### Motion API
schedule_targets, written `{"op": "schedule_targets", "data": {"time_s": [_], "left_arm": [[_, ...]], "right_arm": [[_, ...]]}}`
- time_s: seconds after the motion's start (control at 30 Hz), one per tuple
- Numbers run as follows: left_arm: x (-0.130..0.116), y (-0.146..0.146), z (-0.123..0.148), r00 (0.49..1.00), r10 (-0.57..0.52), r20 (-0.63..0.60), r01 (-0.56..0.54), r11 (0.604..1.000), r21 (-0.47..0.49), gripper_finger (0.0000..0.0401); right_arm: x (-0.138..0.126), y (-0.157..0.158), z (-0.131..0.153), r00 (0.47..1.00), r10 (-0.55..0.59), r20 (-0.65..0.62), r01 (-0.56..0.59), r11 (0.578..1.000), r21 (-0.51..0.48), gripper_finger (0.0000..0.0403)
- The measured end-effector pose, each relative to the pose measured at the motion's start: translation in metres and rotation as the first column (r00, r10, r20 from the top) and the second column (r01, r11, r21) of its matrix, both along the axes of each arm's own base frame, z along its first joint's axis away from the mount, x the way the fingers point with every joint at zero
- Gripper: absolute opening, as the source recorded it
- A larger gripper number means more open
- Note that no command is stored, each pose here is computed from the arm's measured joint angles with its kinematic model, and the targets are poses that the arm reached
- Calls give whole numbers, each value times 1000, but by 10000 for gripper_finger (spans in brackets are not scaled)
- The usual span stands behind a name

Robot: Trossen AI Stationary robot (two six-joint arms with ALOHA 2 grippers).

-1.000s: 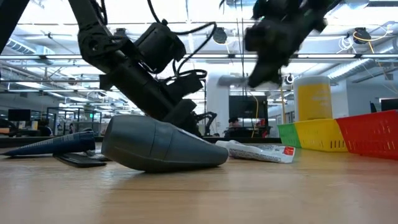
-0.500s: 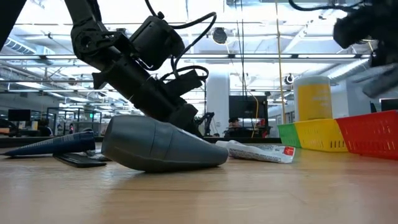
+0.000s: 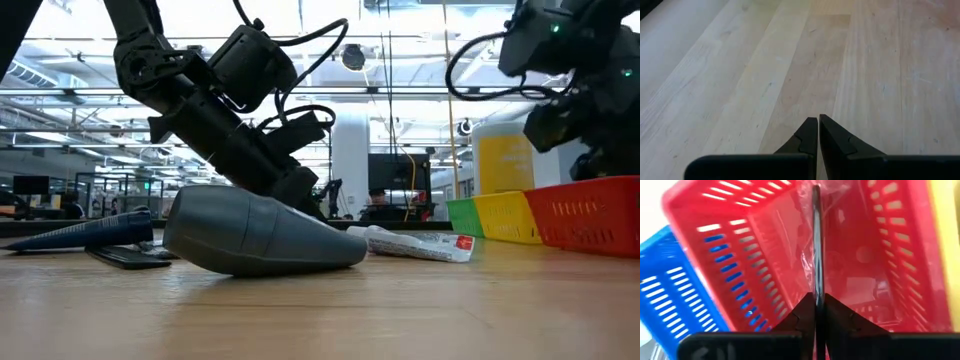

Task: Pick & Place Travel size toiletries
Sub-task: Put the black comb into the red basket, then put the white toothpaste into the blue basket

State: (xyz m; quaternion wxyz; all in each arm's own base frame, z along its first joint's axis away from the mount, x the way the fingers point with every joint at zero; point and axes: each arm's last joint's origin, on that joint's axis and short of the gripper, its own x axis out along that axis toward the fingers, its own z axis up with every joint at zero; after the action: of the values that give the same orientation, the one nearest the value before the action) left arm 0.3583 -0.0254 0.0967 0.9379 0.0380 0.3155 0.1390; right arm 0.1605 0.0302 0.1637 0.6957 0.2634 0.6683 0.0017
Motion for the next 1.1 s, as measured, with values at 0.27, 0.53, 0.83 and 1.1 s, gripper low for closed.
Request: {"op": "schedule_targets", "data": {"time_s": [0.27,0.53,0.83,1.1], "left_arm": [[0,0,0,1000,0,1,0,1000,1,21],[0,0,0,1000,0,1,0,1000,1,21],[0,0,0,1000,0,0,0,1000,0,21],[0,0,0,1000,0,1,0,1000,-1,21]], "right_arm": [[-2,-6,-5,999,-40,-23,40,999,-3,66],[0,-15,17,984,-175,37,171,982,78,166],[11,-21,51,908,-303,289,263,950,168,187],[54,-16,61,599,-90,795,122,992,20,170]]}}
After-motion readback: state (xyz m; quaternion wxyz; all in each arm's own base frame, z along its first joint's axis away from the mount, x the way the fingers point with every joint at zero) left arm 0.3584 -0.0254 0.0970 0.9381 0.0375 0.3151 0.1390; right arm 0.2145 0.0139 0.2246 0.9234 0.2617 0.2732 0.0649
